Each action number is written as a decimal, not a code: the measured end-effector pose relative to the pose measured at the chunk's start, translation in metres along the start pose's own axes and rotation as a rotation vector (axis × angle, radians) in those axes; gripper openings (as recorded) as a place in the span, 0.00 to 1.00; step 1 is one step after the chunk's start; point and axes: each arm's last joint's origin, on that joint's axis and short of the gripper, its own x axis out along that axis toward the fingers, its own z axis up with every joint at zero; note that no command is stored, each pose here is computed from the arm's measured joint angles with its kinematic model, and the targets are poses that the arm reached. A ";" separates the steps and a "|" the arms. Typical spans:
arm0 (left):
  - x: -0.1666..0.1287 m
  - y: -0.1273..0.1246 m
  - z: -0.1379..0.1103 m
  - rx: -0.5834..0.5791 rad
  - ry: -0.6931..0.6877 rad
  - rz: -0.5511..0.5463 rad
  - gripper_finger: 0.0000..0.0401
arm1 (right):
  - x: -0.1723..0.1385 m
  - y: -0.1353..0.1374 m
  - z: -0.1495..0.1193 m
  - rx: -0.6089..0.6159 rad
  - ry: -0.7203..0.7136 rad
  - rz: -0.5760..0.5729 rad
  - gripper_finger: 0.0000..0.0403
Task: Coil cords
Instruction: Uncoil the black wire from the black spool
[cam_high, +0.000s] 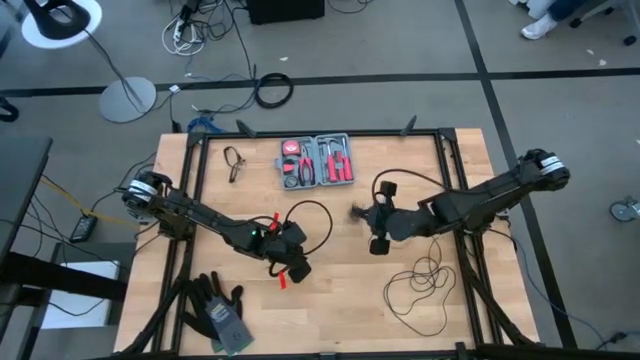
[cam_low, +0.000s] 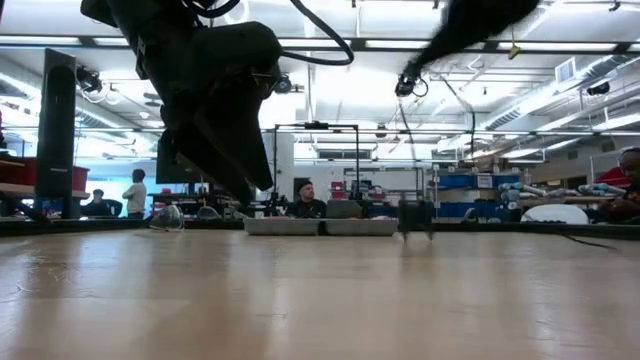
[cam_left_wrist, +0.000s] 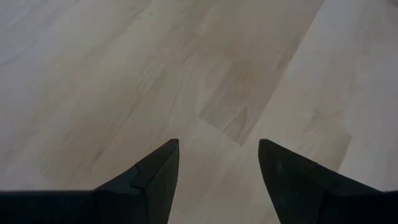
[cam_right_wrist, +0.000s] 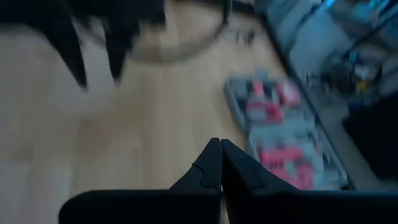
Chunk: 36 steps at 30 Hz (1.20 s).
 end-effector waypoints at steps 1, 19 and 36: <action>0.000 0.000 0.000 0.000 -0.001 -0.001 0.56 | -0.002 0.001 0.005 0.003 -0.042 0.007 0.00; 0.000 -0.002 0.002 -0.008 -0.027 -0.015 0.56 | 0.020 0.037 0.004 0.036 -0.044 0.186 0.01; -0.001 -0.009 0.008 -0.041 -0.089 -0.088 0.56 | 0.091 0.105 -0.057 -0.002 0.265 0.170 0.11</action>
